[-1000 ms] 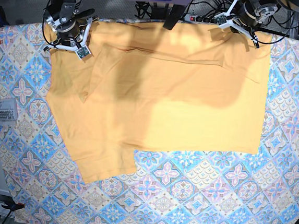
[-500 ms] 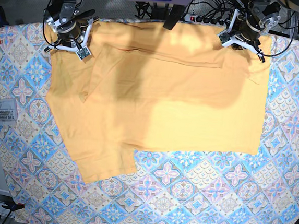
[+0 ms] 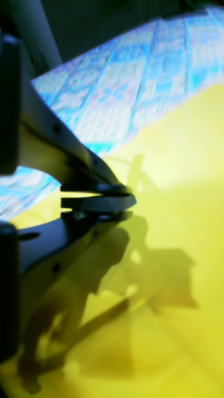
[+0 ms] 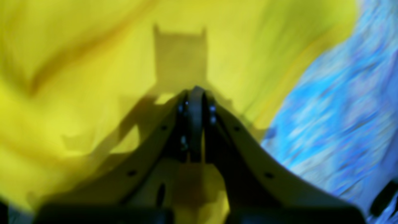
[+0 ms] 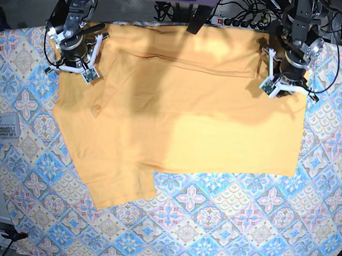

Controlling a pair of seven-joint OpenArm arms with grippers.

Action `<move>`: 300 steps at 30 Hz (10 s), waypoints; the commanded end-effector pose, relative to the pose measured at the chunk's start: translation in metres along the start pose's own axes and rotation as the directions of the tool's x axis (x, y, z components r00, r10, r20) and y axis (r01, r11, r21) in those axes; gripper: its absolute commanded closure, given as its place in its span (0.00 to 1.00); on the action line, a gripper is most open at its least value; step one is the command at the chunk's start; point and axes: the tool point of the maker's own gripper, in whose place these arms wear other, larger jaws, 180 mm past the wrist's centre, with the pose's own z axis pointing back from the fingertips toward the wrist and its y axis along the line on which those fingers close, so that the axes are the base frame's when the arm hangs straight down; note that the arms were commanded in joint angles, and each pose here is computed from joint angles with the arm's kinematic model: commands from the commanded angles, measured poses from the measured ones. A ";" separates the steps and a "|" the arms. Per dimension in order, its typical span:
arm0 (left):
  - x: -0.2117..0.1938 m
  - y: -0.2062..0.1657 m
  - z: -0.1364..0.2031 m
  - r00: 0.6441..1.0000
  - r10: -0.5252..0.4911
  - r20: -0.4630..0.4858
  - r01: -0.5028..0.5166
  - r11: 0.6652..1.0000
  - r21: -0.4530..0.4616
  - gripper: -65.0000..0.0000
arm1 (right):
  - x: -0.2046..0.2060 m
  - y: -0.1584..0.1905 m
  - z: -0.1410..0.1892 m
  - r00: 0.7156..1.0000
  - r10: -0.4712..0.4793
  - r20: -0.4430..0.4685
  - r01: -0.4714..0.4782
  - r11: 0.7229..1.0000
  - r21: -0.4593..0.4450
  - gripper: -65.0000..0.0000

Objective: Fold the T-shirt properly

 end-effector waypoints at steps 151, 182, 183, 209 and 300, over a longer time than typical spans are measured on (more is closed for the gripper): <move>0.001 0.099 -0.165 0.353 0.936 0.004 -0.920 0.348 -0.180 1.00 | 0.131 -0.078 -0.065 0.993 -0.055 0.103 0.061 0.997 -0.054 1.00; 0.018 0.095 -0.114 0.624 0.778 0.072 -0.765 0.627 -0.148 1.00 | 0.172 -0.159 -0.130 0.906 -0.326 0.271 0.353 0.934 -0.056 0.92; 0.017 0.095 -0.113 0.623 0.779 0.072 -0.766 0.626 -0.147 1.00 | 0.173 -0.161 -0.130 0.900 -0.324 0.293 0.353 0.934 -0.053 0.92; 0.009 0.086 -0.112 0.625 0.779 0.049 -0.767 0.625 -0.146 1.00 | 0.145 -0.170 -0.138 0.895 -0.337 0.293 0.361 0.932 -0.033 0.44; -0.002 0.103 -0.073 0.702 0.702 0.125 -0.702 0.711 -0.048 1.00 | 0.044 -0.163 -0.061 0.911 -0.253 0.327 0.331 0.920 -0.211 1.00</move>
